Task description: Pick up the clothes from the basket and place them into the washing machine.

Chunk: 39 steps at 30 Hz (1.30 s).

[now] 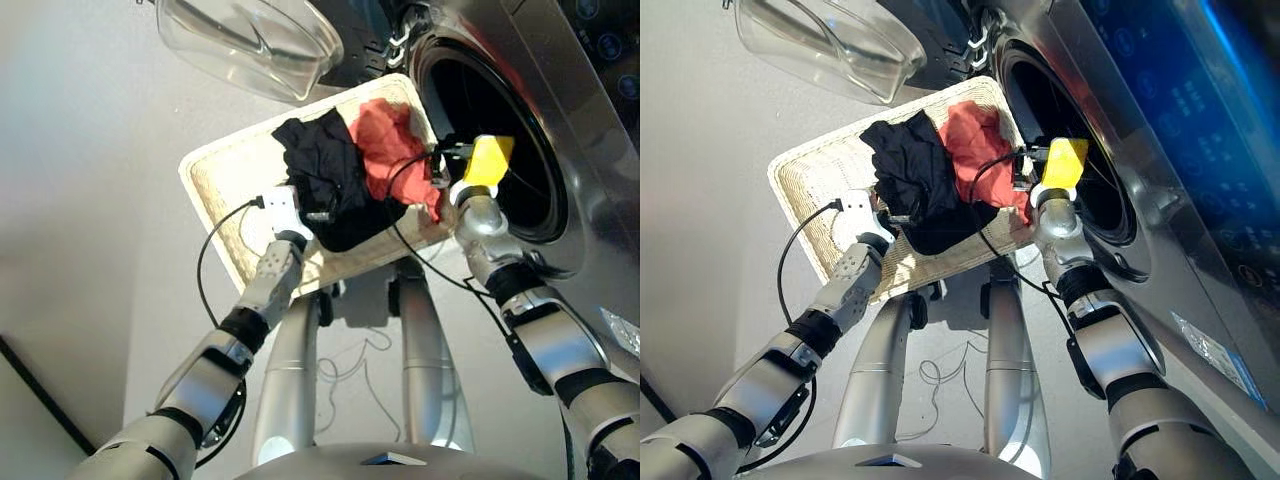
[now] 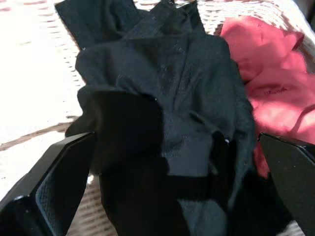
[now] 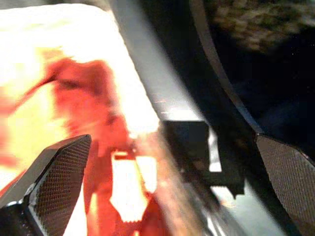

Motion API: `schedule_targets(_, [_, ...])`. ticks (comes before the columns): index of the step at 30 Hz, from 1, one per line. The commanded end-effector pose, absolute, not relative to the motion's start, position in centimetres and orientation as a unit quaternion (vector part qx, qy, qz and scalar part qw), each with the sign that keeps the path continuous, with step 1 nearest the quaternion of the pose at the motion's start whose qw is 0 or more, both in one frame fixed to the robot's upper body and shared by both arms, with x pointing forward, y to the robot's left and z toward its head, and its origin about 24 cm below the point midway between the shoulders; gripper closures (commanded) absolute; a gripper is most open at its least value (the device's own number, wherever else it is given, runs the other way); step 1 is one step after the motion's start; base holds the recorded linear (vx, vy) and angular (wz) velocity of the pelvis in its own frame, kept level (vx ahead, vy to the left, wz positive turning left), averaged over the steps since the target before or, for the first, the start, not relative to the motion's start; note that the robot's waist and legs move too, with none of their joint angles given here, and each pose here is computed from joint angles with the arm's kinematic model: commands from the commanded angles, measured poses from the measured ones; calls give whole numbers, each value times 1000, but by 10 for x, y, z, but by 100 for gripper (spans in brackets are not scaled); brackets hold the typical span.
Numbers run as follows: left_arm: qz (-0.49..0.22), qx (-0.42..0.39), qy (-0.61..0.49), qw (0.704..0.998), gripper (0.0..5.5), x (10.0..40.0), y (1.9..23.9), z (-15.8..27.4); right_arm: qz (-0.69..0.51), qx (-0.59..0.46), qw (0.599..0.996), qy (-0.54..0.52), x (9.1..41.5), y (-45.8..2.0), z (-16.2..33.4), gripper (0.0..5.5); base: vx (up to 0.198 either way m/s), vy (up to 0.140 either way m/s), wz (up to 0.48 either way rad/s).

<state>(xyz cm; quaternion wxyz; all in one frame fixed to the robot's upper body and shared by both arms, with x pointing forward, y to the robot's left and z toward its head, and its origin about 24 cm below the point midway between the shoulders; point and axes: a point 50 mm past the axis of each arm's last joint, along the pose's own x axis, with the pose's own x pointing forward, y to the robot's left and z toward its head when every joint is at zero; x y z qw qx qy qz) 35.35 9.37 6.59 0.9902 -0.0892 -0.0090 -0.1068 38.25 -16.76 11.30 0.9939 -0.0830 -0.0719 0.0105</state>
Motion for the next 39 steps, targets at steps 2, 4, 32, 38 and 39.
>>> schedule_targets(2, [-83,-40,-21,996,0,365,97,75,92,-110,982,-125,377,-127,127,0,0,0,0])
schedule_targets(4, [-71,-33,-10,997,0,369,101,74,117,-116,976,-139,372,-114,128,0,0,0,0])
schedule_targets(32, [-45,-93,-44,994,550,367,126,85,162,-174,957,-168,339,-111,109,0,6,1,-14])
schedule_targets(38, [-104,-152,-96,978,550,349,118,98,195,-338,903,-181,333,-115,99,0,0,0,0])
schedule_targets(39, [-117,-166,-104,974,550,346,117,100,204,-377,884,-187,332,-115,98,0,-1,-28,182])
